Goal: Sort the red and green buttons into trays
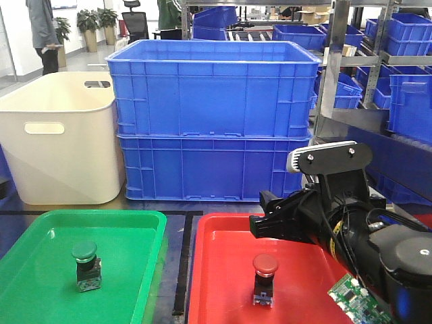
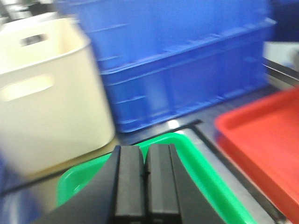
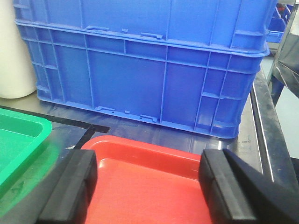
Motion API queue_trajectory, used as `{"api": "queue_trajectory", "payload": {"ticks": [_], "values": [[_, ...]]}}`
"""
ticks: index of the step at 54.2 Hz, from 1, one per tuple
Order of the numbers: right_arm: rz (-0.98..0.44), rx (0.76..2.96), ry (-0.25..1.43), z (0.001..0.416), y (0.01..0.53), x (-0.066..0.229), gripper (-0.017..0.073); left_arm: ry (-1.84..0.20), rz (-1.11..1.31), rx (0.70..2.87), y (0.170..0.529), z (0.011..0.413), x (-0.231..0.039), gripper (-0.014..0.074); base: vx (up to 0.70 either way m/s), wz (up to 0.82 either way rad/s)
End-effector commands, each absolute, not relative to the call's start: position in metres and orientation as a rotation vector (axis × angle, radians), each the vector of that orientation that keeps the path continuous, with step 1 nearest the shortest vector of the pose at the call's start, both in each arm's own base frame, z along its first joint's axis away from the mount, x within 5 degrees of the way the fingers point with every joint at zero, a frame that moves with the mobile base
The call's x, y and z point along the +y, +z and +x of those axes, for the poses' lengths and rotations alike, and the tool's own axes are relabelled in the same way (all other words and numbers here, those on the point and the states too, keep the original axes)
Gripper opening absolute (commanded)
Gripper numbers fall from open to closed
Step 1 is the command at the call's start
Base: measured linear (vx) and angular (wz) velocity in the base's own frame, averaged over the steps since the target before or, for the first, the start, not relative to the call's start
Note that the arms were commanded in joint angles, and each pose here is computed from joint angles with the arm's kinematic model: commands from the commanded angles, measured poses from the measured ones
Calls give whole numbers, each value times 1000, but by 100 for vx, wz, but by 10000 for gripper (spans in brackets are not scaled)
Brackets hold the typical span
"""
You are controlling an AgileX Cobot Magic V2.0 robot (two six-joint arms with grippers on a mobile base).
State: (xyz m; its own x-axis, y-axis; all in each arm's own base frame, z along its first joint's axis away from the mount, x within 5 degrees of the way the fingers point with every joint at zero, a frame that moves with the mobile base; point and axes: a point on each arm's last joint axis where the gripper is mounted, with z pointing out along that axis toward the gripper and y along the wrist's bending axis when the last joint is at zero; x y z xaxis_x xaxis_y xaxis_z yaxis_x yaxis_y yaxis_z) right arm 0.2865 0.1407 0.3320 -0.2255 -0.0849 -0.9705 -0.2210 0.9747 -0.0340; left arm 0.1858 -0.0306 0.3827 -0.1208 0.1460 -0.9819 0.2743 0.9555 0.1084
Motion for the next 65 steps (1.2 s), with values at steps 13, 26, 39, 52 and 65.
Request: {"api": "queue_trajectory", "payload": {"ticks": [13, 26, 39, 52, 65], "values": [[-226, 1693, 73, 284, 358, 135, 507, -28, 74, 1466, 337, 116, -8, -8, 0, 0], [-226, 1693, 73, 284, 358, 135, 507, -44, 72, 1519, 257, 82, -6, -7, 0, 0], [-226, 1693, 73, 284, 358, 135, 507, -65, 50, 1465, 214, 57, -4, -7, 0, 0], [-227, 1694, 73, 284, 358, 135, 507, -64, 51, 1479, 212, 56, -4, -7, 0, 0], [-228, 1696, 72, 284, 357, 135, 507, -64, 51, 1478, 212, 56, -4, -6, 0, 0]]}}
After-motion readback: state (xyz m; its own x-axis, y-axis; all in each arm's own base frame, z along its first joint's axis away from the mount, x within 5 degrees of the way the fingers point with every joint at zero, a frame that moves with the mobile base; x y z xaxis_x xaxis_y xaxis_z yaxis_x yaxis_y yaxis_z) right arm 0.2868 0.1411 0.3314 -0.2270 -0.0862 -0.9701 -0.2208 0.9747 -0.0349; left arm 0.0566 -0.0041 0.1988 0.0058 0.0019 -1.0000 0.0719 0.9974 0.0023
